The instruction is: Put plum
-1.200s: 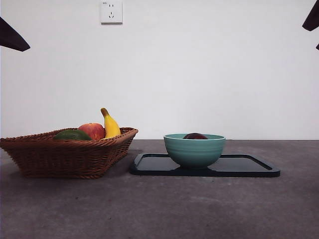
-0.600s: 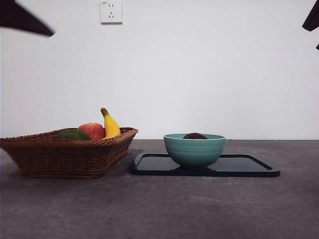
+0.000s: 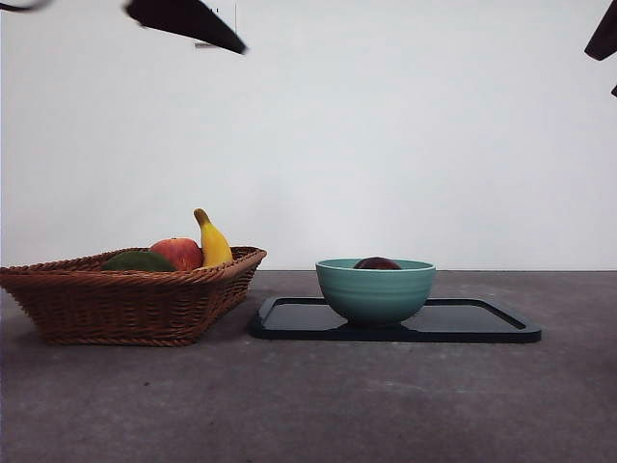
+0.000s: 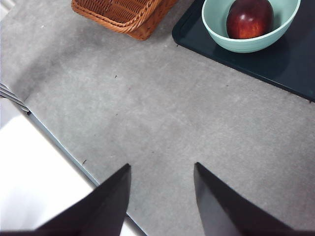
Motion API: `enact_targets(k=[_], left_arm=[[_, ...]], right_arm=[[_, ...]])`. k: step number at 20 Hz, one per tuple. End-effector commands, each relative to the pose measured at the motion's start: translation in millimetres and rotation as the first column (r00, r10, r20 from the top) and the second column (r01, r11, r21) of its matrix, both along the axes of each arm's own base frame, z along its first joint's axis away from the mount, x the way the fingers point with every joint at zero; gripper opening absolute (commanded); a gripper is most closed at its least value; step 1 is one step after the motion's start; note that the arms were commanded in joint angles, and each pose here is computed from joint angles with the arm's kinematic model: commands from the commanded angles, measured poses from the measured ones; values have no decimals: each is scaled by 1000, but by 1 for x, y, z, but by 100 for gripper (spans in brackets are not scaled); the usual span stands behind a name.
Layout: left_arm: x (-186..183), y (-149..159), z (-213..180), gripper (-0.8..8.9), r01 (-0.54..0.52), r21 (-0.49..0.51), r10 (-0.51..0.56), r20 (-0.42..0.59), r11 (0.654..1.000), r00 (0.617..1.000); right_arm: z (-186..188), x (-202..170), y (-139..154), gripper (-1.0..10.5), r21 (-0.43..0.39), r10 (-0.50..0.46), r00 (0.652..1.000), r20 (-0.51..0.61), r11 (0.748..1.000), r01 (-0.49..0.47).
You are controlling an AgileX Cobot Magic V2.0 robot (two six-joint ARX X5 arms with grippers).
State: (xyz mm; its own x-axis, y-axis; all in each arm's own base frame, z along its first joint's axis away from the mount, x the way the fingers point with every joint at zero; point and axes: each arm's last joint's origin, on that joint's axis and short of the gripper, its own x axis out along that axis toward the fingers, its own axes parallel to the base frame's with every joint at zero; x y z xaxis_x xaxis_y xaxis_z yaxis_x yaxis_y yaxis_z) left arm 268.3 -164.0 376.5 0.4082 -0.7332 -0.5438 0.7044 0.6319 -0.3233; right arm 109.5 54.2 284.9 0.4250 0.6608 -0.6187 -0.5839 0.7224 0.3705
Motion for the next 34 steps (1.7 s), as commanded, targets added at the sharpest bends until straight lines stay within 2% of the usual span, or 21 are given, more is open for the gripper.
enact_targets(k=[1, 8, 17, 25, 30, 34], left_arm=[[23, -22, -5, 436, -6, 22, 6, 1, 1000, 1000], [69, -79, -53, 436, 28, 100, -28, 0, 995, 1000], [86, -118, -119, 436, 69, 231, -68, -11, 971, 998], [88, -138, -156, 436, 78, 340, -92, 23, 937, 996], [89, -140, -158, 433, 83, 348, -103, 40, 934, 994], [91, -142, -172, 433, 93, 365, -105, 12, 926, 994]], right_arm=[[2, 1, 1, 204, 4, 10, 1000, 12, 1000, -10], [2, 1, 1, 204, 2, 8, 1000, 13, 1000, -8], [2, 1, 1, 203, 2, 8, 1000, 11, 1000, -8], [0, 0, 1, 204, -4, 8, 1000, -5, 1000, -8], [0, 0, 1, 204, -4, 9, 1000, -5, 1000, -9], [0, 0, 1, 204, -4, 8, 1000, -5, 1000, -8]])
